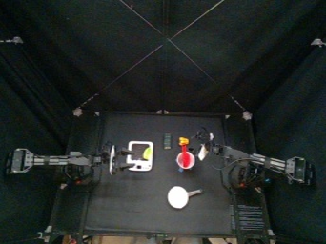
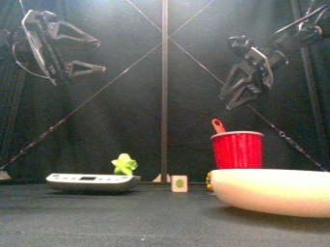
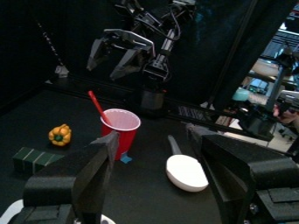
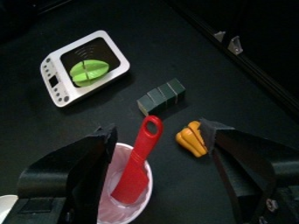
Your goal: Grab knife
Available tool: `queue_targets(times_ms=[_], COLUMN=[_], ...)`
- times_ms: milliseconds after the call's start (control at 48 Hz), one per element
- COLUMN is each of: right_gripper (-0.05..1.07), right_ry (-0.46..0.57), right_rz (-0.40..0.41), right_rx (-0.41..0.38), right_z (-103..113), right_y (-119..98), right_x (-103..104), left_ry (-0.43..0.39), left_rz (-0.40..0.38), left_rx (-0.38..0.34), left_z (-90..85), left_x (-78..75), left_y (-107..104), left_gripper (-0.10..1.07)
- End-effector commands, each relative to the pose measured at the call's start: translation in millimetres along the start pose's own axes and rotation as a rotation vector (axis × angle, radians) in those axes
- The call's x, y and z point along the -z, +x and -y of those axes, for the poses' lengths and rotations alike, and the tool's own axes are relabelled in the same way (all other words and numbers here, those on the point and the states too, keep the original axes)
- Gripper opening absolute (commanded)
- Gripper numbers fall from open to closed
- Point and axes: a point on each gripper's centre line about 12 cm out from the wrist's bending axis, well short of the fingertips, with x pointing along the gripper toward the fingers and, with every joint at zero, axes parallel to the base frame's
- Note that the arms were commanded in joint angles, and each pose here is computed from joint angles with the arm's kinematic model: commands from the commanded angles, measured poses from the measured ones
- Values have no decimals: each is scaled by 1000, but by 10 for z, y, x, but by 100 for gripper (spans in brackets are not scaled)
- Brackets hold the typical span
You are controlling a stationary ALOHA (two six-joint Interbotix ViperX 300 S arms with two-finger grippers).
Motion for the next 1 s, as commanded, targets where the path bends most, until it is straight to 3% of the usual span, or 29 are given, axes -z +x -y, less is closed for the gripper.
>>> queue_targets(times_ms=[0,333,479,771,979], right_gripper=[104,104,104,104,104], right_ry=[32,67,-13,-153,-304], right_rz=[2,-154,-220,-281,-424], right_rx=[-9,121,154,2,-85], right_z=[-38,-11,-13,-191,-257], right_y=[-41,-161,-138,-108,129], right_x=[-78,-524,-687,-967,-946], left_ry=[10,4,-4,-9,-10], left_rz=[27,15,19,26,24], left_rx=[5,-3,2,-3,-13], left_z=[8,-10,6,2,-20], left_x=[-78,-31,-45,-64,-52], left_y=[30,7,16,23,14], left_gripper=[97,97,97,97,97])
